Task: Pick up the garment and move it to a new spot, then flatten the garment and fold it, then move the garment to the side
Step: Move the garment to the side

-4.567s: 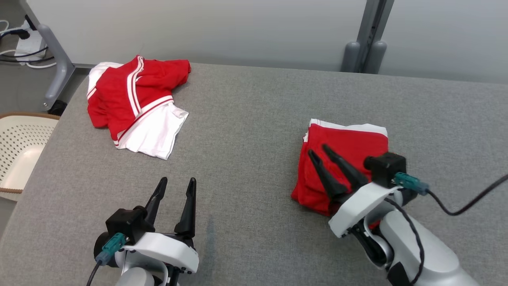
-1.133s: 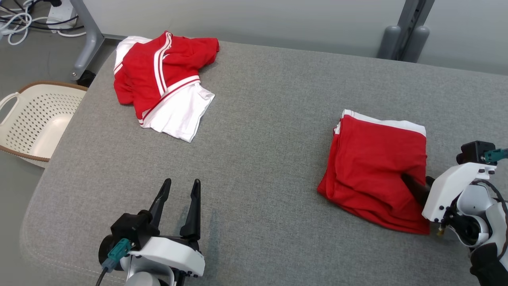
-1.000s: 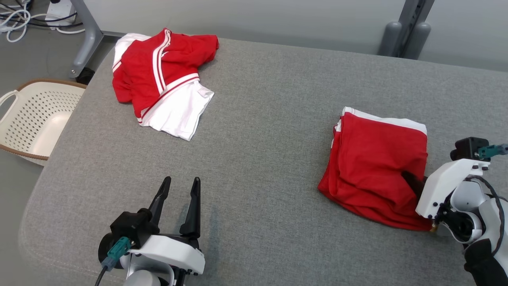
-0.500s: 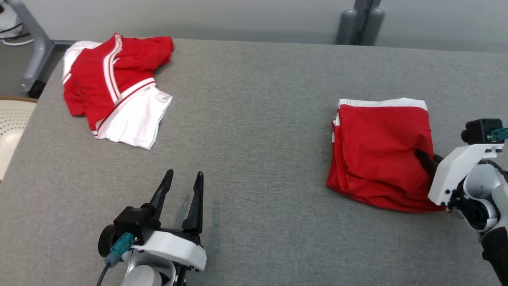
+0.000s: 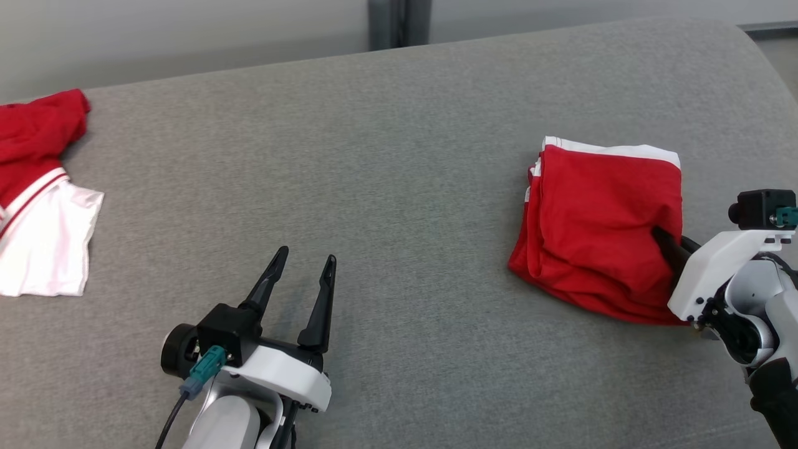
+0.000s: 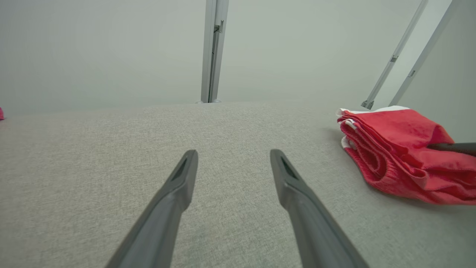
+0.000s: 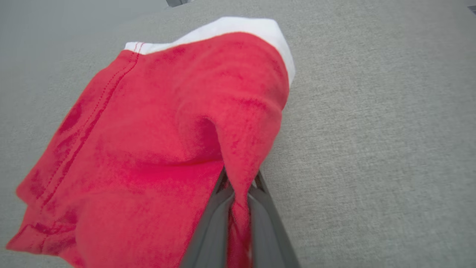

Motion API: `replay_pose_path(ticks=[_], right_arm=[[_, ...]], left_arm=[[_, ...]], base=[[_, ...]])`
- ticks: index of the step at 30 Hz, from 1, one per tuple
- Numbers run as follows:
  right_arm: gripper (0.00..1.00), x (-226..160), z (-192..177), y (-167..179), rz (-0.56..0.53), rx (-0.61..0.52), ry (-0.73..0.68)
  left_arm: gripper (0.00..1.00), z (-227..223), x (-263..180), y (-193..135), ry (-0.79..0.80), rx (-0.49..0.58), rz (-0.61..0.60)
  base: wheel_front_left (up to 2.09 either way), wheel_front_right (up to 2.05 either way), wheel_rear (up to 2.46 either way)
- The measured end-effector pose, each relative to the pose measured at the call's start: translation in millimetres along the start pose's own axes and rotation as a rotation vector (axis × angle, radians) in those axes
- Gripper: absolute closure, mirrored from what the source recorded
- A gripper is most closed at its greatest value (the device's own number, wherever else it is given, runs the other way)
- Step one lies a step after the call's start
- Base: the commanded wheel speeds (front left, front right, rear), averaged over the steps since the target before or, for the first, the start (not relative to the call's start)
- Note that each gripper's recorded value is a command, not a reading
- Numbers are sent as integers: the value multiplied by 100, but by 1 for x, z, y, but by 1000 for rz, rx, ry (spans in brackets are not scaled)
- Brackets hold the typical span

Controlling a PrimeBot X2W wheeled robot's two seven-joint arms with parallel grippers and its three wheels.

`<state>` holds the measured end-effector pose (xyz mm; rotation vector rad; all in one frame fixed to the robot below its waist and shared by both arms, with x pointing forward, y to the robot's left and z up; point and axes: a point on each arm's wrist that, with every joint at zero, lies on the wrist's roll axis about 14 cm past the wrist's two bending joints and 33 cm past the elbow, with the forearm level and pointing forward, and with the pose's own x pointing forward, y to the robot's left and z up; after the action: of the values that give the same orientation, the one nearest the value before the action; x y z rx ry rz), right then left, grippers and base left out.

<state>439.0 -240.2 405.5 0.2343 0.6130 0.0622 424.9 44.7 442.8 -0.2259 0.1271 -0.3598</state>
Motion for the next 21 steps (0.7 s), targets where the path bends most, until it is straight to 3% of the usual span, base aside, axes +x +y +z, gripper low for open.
replay_pose_path(ticks=[9, 21], right_arm=[[100, -10, -4, -42, -111, 11, -29], [100, 20, 43, -83, -217, -138, -72]], left_arm=[[0, -18, 24, -27, 45, -7, -103], [0, -17, 17, 16, 46, 22, 6]], base=[[0, 0, 0], [0, 0, 0]])
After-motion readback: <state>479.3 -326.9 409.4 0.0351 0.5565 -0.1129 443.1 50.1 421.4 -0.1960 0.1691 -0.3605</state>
